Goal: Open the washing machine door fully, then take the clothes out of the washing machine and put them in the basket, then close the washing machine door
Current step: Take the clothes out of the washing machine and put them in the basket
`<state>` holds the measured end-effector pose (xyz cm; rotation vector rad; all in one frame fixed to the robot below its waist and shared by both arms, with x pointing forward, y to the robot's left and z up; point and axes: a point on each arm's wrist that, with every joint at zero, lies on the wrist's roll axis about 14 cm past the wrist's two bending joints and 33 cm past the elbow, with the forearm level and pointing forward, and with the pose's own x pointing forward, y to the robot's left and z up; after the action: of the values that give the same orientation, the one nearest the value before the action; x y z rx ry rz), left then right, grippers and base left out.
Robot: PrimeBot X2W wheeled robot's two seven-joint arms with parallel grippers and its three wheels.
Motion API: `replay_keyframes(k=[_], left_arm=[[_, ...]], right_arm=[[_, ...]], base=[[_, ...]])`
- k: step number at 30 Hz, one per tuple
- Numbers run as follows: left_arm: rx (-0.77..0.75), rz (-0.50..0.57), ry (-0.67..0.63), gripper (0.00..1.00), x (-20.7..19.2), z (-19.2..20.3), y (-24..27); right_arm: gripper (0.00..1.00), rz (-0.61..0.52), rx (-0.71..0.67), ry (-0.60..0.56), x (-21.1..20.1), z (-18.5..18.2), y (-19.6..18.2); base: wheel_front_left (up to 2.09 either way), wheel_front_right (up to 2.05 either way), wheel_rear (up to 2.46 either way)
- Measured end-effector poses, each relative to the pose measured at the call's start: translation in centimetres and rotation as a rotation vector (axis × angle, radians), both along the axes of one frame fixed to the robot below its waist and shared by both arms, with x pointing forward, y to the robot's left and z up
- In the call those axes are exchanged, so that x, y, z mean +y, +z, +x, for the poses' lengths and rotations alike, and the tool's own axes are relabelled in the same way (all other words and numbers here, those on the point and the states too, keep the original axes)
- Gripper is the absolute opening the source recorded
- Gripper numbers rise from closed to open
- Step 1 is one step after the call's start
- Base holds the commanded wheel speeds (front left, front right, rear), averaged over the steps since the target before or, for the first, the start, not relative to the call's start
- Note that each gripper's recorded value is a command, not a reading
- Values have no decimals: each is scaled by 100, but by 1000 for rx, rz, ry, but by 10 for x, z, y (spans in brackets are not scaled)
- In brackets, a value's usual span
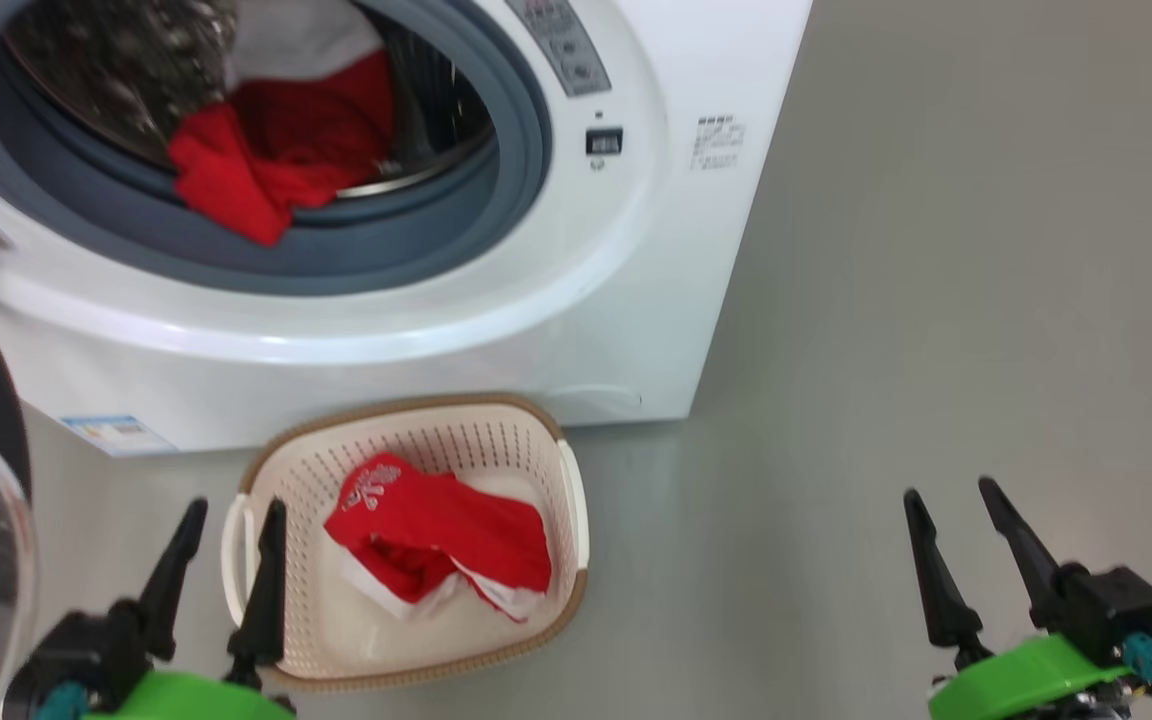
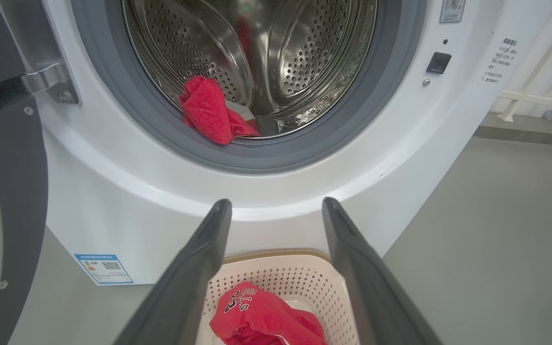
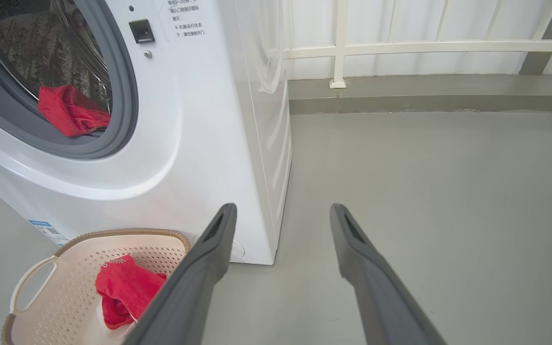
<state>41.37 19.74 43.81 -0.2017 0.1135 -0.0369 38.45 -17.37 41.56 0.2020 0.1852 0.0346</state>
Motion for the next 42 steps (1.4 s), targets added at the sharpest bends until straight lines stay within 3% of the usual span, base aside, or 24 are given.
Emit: replay_keyframes(k=[12, 18, 34, 42], left_arm=[[-85, 42, 54, 100, 18, -68, 35], [-104, 32, 80, 100, 21, -84, 41], [-93, 31, 75, 100, 17, -81, 37], [-100, 35, 49, 100, 12, -34, 37]], right_arm=[[100, 14, -17, -48, -12, -51, 13], [100, 19, -27, -75, -20, -61, 16], [100, 19, -12, -72, -19, -59, 12], [100, 44, -24, -74, -17, -36, 13]], base=[[0, 0, 0], [0, 0, 0], [0, 0, 0], [0, 0, 0]])
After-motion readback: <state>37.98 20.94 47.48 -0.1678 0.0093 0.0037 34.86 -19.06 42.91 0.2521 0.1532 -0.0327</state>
